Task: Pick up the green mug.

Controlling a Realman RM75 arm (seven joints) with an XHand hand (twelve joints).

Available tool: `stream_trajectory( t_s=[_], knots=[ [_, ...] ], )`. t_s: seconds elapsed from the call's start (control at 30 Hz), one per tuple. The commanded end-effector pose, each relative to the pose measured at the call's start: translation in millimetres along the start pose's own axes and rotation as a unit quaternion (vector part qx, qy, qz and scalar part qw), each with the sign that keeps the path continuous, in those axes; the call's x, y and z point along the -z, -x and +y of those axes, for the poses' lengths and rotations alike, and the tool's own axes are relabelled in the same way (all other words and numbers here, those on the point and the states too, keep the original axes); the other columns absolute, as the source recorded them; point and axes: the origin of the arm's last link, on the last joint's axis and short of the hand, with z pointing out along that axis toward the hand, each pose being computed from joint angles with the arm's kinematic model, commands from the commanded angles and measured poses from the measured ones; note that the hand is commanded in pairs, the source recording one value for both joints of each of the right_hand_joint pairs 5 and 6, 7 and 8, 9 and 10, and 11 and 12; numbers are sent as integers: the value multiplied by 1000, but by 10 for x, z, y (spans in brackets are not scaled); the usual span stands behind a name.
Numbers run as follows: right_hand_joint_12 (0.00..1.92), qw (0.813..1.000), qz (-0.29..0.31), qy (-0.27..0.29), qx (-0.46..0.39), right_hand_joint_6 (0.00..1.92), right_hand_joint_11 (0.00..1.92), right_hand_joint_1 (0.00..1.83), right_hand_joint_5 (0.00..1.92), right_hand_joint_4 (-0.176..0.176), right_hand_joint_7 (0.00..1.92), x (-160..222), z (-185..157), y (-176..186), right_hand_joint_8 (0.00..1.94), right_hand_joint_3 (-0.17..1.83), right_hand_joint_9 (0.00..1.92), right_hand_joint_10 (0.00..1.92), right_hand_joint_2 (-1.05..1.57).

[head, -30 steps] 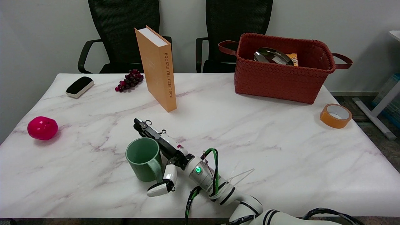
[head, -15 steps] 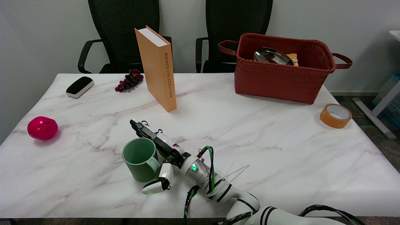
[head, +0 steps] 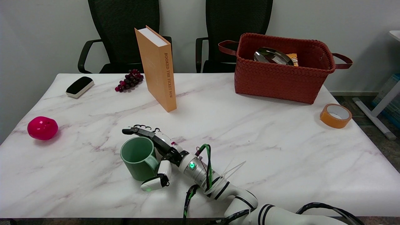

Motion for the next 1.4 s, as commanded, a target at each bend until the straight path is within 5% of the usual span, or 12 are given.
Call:
stream_trajectory(
  t_s=[0.03,0.57,0.67,0.9,1.13,1.4],
  knots=[
    [0,1000,10,5,2,357,0,1334,357,0,204,-25,9,-73,204,1240,0,0,-600],
    [0,1000,12,6,4,390,0,1340,390,0,422,-13,16,-106,422,1443,55,55,-770],
    [228,1000,12,7,4,411,228,1344,411,0,477,-13,20,-106,477,1619,180,180,-808],
    [440,1000,12,8,4,474,440,1353,474,0,576,-18,20,-109,576,1832,422,422,-845],
    [921,1000,12,9,3,648,921,1353,648,0,791,-18,23,-109,791,1833,720,720,-823],
    [1206,1000,12,7,2,761,1206,1343,761,0,923,-18,19,-109,923,1833,857,857,-733]
  ],
)
